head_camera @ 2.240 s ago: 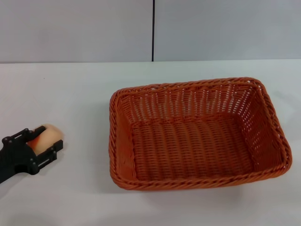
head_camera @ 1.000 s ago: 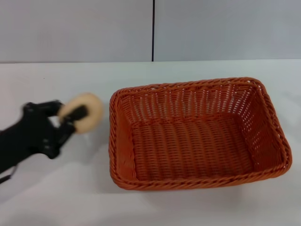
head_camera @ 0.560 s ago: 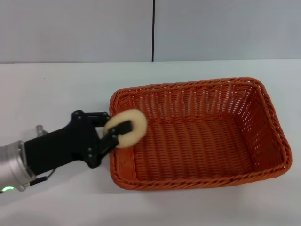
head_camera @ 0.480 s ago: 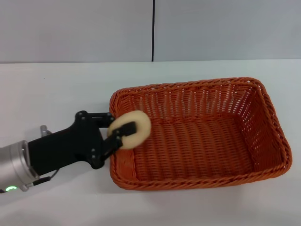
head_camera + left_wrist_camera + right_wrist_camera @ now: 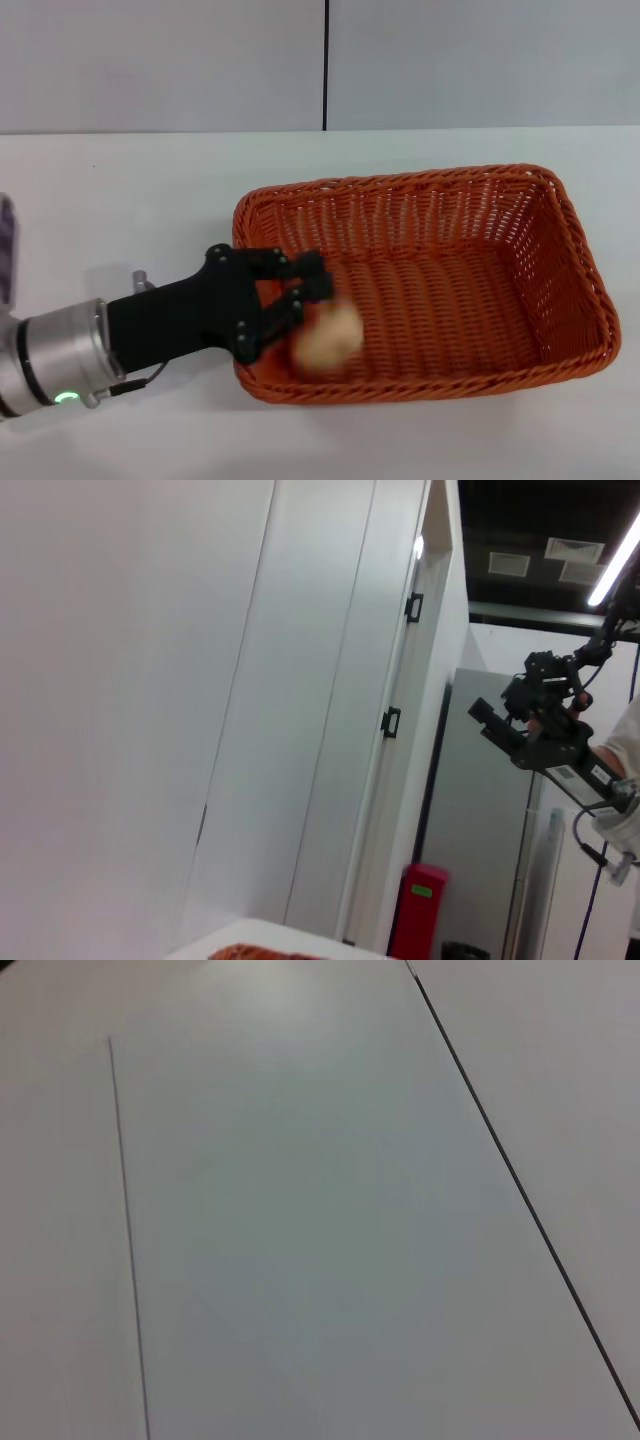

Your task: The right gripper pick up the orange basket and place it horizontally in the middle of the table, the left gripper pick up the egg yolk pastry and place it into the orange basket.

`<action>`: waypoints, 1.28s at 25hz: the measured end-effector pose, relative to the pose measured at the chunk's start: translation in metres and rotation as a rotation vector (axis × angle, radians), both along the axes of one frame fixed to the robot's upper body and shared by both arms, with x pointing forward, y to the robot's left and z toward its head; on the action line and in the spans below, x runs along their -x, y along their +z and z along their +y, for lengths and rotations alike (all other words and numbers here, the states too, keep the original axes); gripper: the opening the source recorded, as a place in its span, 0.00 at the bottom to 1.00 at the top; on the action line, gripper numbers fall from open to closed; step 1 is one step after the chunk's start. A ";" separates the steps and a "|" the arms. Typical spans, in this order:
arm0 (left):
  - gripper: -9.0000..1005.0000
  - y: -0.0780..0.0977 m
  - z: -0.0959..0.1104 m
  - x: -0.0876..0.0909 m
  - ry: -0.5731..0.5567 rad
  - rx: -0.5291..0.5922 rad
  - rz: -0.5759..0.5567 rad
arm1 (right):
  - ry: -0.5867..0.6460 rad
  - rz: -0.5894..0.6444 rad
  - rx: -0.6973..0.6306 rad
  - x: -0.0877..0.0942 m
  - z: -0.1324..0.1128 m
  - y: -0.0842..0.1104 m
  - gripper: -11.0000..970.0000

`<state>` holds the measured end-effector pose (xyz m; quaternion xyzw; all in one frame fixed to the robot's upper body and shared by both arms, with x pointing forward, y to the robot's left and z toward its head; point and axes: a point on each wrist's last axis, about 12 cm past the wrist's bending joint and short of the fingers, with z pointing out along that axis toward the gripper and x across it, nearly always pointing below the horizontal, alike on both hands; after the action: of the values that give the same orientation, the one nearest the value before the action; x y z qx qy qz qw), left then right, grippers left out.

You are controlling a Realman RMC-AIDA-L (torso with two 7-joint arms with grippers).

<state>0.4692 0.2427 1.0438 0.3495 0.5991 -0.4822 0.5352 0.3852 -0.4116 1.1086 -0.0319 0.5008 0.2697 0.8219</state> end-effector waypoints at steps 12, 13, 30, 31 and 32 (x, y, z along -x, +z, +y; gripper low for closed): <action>0.38 -0.008 0.010 -0.005 0.128 -0.020 0.040 | -0.065 0.052 -0.031 -0.003 0.000 -0.014 0.78; 0.42 -0.008 0.010 -0.005 0.128 -0.020 0.040 | -0.082 0.058 -0.027 -0.003 0.000 -0.016 0.78; 0.79 -0.010 0.160 0.077 1.065 -0.012 -0.104 | -0.321 0.161 -0.037 -0.018 -0.004 -0.046 0.78; 0.79 -0.011 0.166 0.086 1.118 -0.003 -0.107 | -0.327 0.165 -0.038 -0.020 -0.004 -0.046 0.78; 0.79 -0.011 0.166 0.086 1.118 -0.003 -0.107 | -0.327 0.165 -0.038 -0.020 -0.004 -0.046 0.78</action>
<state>0.3832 0.4085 1.0332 0.0038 0.6659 -0.1058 0.7384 0.4054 -0.4157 1.0624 0.0878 0.5600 0.1436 0.8112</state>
